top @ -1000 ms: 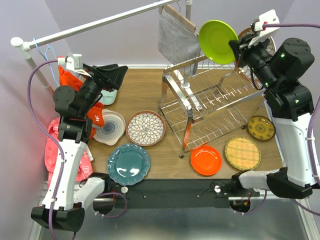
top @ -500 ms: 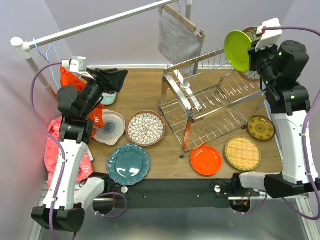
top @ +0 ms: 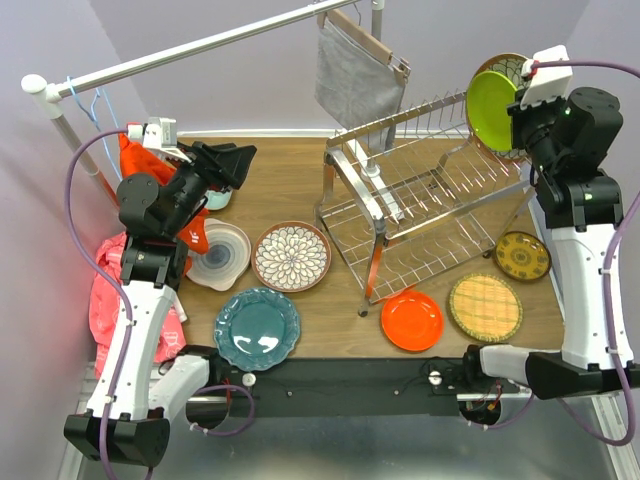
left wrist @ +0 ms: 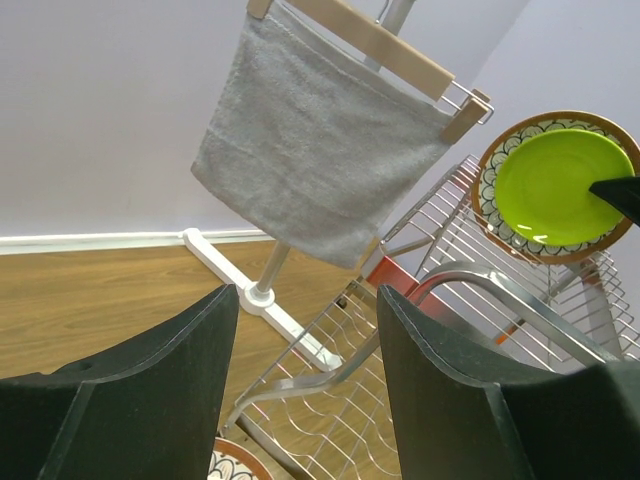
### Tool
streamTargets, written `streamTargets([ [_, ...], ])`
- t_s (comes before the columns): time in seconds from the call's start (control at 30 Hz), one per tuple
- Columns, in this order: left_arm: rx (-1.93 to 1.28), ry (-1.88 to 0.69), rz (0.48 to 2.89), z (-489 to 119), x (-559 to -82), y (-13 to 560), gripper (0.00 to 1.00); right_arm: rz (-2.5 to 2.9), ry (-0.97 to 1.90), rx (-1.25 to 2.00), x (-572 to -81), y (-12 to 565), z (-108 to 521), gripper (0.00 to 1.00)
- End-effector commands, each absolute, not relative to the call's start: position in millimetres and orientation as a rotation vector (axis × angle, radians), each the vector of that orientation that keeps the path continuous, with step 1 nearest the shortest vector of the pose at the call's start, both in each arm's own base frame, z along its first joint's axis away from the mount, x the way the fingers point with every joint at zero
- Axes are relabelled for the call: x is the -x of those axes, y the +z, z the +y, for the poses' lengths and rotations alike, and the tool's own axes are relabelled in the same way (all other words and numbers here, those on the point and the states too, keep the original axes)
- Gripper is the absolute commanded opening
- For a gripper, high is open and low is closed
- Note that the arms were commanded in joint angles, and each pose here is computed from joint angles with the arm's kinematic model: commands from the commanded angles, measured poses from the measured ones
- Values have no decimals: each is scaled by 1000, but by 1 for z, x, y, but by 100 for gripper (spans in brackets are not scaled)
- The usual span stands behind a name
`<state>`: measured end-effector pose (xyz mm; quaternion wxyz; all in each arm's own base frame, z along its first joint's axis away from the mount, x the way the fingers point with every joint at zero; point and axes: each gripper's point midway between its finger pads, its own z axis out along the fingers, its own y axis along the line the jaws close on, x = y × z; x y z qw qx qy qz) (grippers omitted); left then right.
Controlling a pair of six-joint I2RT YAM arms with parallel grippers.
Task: Load the plates into the dish rack
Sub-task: Insert the plate into the dish rack
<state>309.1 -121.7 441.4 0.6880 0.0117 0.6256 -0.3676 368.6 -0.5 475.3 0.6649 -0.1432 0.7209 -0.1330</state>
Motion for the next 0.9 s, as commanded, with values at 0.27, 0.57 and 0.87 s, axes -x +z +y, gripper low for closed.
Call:
streamTargets([
  [0.27,-26,-794,1393,-117,-308,441,66,1642,-264,351,-371,460,-7,1],
  [0.57,-26,-791,1396,-117,-309,441,66,1676,-252,371,-373,444,-6,2],
  [0.87,-24,-795,1421,-118,-313,431,66,1711,-267,388,-373,429,-8,13],
])
